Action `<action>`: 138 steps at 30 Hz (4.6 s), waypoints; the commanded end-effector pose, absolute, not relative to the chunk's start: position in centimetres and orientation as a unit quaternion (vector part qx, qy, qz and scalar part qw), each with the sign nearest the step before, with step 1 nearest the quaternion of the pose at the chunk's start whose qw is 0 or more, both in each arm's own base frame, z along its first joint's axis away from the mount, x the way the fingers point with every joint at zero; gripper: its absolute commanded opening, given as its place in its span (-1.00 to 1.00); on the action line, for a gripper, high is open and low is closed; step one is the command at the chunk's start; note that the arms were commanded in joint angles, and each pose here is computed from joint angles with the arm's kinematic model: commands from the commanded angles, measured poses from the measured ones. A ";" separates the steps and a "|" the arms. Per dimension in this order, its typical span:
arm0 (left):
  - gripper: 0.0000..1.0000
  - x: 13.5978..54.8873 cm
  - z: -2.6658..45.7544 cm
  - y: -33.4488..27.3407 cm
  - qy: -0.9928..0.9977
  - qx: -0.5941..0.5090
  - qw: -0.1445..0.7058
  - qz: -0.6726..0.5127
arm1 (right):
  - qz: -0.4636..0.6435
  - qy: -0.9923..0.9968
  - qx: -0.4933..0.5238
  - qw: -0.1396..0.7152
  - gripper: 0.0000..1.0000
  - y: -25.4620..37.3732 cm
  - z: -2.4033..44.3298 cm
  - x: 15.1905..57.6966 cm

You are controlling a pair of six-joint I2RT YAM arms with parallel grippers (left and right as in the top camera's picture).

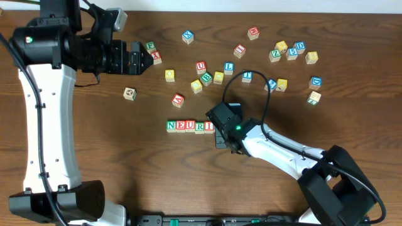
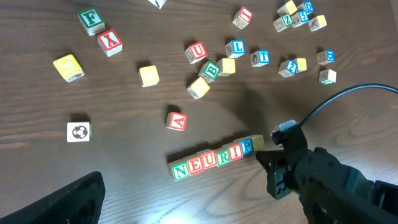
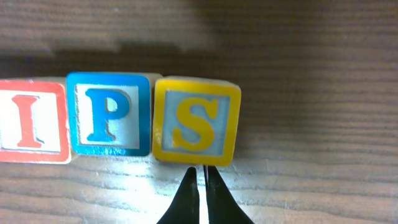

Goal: Spell out NEURIPS

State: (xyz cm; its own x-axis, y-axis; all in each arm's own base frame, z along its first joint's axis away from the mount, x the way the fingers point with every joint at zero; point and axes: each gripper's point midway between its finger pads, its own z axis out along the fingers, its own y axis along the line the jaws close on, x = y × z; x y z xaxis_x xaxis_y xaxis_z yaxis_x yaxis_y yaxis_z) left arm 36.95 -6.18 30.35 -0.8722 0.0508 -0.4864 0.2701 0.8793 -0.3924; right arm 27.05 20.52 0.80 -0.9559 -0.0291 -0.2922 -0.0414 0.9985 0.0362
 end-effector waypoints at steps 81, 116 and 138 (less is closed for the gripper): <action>0.96 36.8 31.2 -6.2 0.936 0.094 0.250 -0.231 | 0.164 0.965 -0.114 0.171 -0.98 29.4 0.2 27.1; 0.96 36.8 31.2 -6.2 0.936 0.094 0.250 -0.231 | 0.158 0.963 -0.119 0.184 -0.98 29.3 0.3 27.5; 0.96 36.8 31.2 -6.2 0.936 0.094 0.250 -0.231 | 0.159 0.962 -0.120 0.185 -0.98 29.4 0.3 27.6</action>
State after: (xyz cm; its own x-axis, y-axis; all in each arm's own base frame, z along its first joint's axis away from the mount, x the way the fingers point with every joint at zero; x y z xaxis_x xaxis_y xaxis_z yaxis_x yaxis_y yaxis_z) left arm 36.95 -6.18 30.35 -0.8722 0.0508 -0.4864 0.2701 0.8793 -0.3924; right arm 27.79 29.37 0.76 -0.9091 -0.1482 -0.3893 -0.2717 0.9194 0.2844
